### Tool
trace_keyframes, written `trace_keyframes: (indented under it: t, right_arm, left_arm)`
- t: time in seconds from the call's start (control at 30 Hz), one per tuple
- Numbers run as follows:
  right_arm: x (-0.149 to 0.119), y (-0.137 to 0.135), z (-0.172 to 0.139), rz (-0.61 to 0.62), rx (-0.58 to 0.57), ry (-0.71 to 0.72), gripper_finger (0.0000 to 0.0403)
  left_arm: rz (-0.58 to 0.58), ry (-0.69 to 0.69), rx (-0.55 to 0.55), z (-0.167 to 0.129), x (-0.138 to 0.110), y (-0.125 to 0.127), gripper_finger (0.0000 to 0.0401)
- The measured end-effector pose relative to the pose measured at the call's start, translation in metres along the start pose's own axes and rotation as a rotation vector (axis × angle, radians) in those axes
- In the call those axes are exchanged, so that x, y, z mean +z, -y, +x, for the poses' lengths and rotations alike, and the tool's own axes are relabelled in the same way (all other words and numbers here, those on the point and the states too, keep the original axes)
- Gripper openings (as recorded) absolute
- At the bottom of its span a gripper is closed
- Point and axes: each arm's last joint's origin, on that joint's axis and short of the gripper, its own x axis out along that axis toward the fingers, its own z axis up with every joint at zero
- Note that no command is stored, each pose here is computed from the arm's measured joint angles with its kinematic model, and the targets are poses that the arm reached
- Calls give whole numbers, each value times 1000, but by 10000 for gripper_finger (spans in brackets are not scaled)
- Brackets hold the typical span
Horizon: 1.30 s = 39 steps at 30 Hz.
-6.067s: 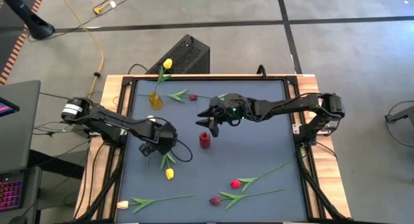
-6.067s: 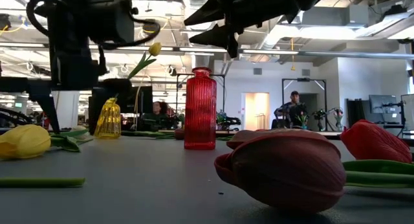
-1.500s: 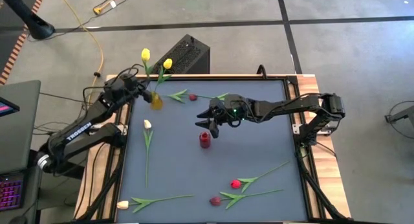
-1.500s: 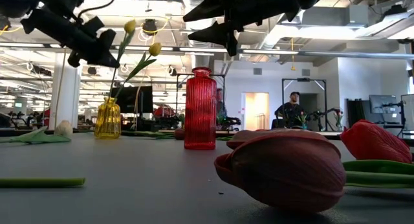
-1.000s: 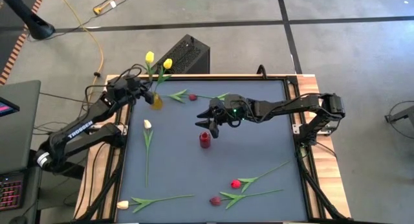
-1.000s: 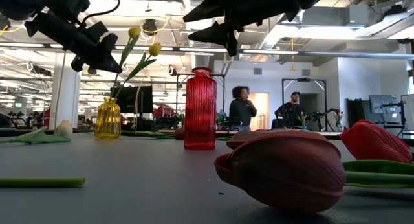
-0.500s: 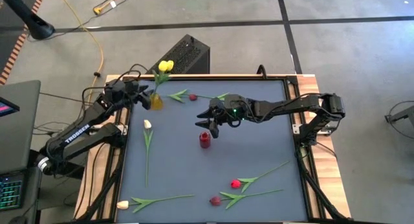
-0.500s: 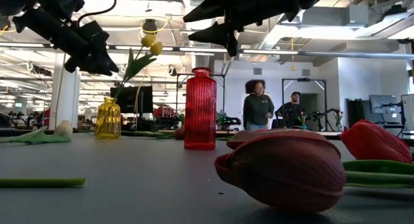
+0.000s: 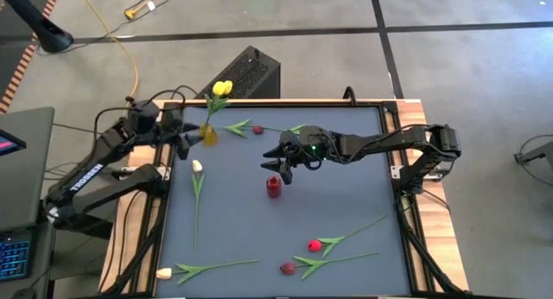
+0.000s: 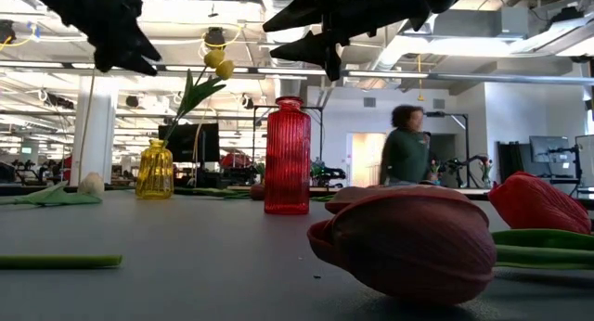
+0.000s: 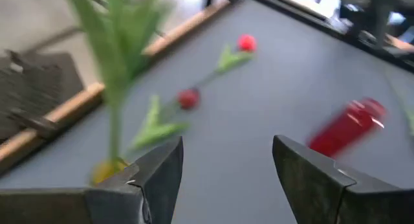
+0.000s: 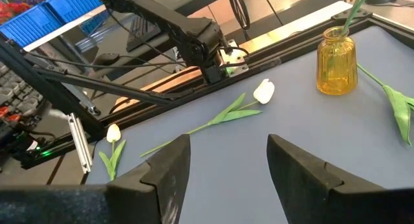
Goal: Sort flowers into vase by color
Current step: Put the top white flower into the yellow vase
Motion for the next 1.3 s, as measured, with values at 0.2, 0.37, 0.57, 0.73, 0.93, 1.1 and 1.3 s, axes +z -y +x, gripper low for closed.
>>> trace_keyframes:
  t: [0.2,0.37,0.57,0.73,0.93,1.1,1.3]
  right_arm:
    - [1,3,0,1,-7,3,230]
    - [3,8,-1,1,-19,10,230]
    - [4,9,-1,2,-24,12,230]
    - [4,9,-1,-1,-24,12,230]
    - [4,9,-1,-1,-20,9,230]
    - [2,8,-1,0,26,-17,230]
    - [-1,8,-1,5,32,-60,230]
  left_arm:
    - [-98,-168,-159,4,-1,20,226]
    - [-118,-372,-258,21,-10,39,226]
    - [-280,-711,-163,37,-30,60,226]
    - [-422,-942,43,48,-47,71,226]
    - [-448,-1048,179,65,-59,89,226]
    - [-420,-1083,209,77,-73,102,226]
    - [-474,-1124,260,85,-107,103,226]
